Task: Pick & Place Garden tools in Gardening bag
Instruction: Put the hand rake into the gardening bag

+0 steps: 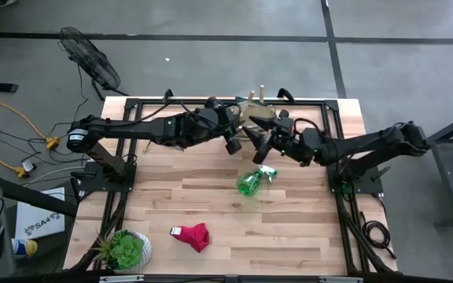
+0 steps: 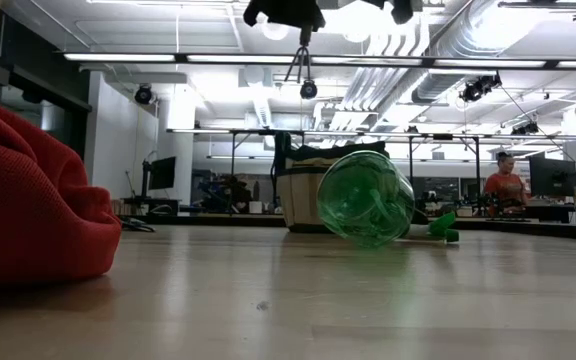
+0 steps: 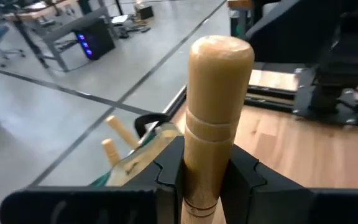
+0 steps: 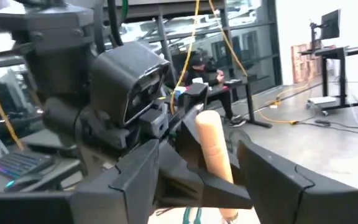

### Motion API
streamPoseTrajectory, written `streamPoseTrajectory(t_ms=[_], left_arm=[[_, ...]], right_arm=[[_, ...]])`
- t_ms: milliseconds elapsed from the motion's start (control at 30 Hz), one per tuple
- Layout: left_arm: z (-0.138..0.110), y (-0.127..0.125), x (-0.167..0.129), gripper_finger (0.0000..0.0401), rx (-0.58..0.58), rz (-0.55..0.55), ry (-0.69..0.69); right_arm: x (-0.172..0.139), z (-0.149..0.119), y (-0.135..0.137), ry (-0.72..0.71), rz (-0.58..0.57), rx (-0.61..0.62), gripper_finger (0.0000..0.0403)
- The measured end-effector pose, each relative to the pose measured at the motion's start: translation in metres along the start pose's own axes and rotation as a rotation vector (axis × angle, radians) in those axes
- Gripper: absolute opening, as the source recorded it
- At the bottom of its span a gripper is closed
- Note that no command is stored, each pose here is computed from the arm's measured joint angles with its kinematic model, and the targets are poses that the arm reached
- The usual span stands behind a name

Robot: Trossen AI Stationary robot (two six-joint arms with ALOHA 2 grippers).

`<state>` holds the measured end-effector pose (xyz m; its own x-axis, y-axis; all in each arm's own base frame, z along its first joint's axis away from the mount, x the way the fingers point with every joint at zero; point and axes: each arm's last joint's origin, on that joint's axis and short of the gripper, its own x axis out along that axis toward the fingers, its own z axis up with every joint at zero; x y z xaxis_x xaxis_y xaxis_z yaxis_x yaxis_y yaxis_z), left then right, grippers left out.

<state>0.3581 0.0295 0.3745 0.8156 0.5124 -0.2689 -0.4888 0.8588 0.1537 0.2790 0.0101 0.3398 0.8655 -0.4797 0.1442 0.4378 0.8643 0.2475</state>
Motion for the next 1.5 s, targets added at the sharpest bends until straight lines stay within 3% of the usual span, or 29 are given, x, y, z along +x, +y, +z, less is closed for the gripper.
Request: streamPoseTrajectory(t_ms=[300, 533, 733, 1133, 1500], left_arm=[[-0.001, 0.000, 0.000, 0.0061, 0.051, 0.011, 0.006], [-0.004, 0.001, 0.000, 0.0061, 0.099, 0.046, 0.036], [-0.004, 0.001, 0.000, 0.0061, 0.208, 0.044, 0.039], [-0.003, 0.001, 0.000, 0.0061, 0.305, 0.043, 0.036], [-0.003, 0.000, 0.000, 0.0061, 0.343, 0.006, 0.030]], right_arm=[[0.026, -0.005, 0.006, 0.008, -0.041, -0.017, 0.0205], [0.027, -0.006, 0.004, 0.006, -0.074, -0.028, 0.0205], [0.027, -0.007, 0.004, 0.015, -0.066, -0.080, 0.0205], [0.030, -0.007, -0.002, 0.029, -0.065, -0.027, 0.0204], [0.031, -0.010, -0.003, 0.061, -0.041, -0.019, 0.0125]])
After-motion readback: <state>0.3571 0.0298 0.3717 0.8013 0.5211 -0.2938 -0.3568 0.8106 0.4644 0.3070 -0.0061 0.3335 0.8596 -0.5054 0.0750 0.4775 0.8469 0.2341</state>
